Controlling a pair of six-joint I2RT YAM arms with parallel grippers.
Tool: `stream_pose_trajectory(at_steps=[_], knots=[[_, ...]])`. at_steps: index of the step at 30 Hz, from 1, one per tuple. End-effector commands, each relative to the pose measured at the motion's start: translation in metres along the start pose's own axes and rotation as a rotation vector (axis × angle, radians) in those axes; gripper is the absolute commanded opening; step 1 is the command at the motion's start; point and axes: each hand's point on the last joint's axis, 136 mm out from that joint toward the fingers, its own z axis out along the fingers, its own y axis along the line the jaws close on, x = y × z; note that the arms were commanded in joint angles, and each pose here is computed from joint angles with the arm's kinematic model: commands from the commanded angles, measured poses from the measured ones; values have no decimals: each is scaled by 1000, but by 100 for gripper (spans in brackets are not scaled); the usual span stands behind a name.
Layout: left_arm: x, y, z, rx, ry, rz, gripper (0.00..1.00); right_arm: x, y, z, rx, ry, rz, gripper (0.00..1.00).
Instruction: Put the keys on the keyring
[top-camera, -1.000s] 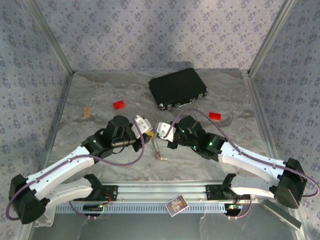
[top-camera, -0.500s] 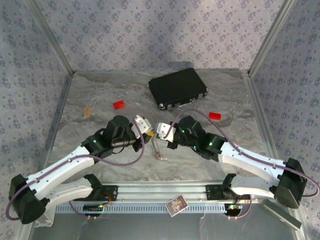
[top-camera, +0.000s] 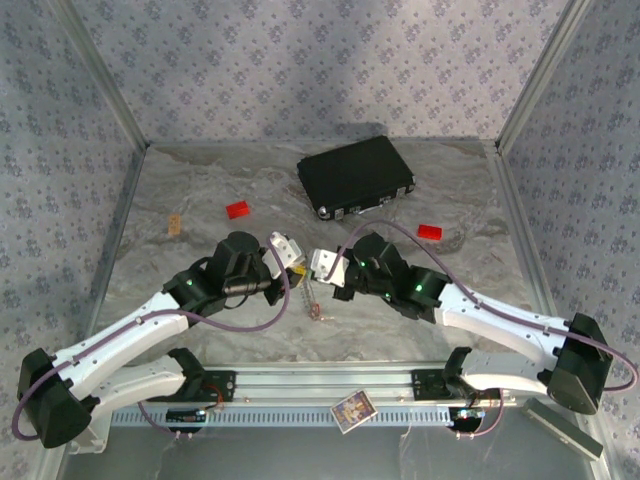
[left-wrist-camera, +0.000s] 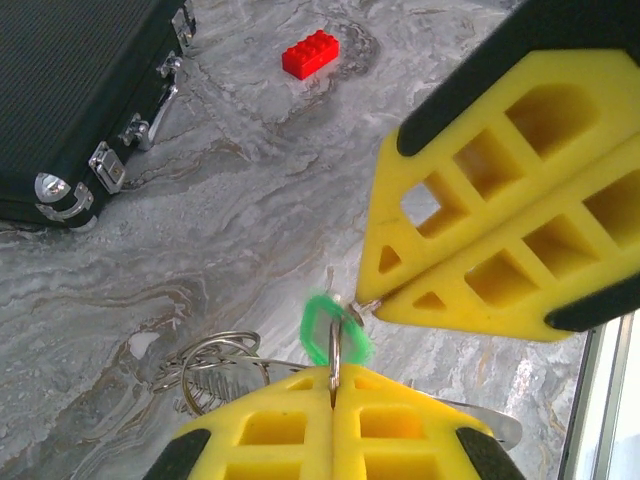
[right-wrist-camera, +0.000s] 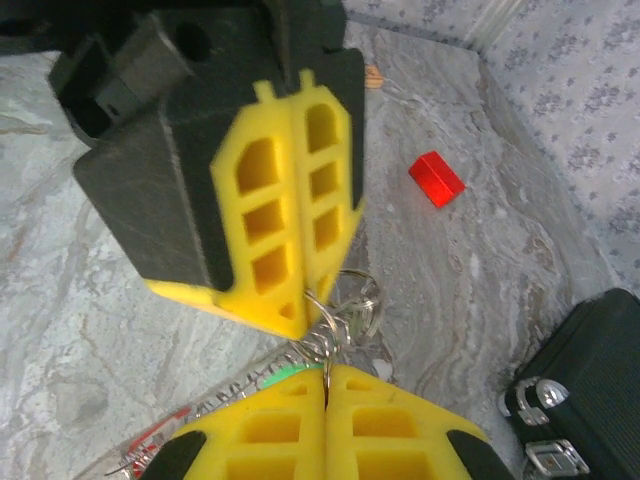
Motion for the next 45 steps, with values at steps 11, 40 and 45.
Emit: stream_pose_trajectory(at_steps=[11, 40, 45], knots=[[-33, -3, -6, 10, -110, 27, 0, -11, 10, 0, -45, -13, -36, 0], [-30, -32, -9, 106, -347, 438, 0, -6, 4, -42, -171, -160, 211, 21], [-30, -37, -7, 138, -350, 448, 0, -8, 10, -37, -191, -151, 170, 21]])
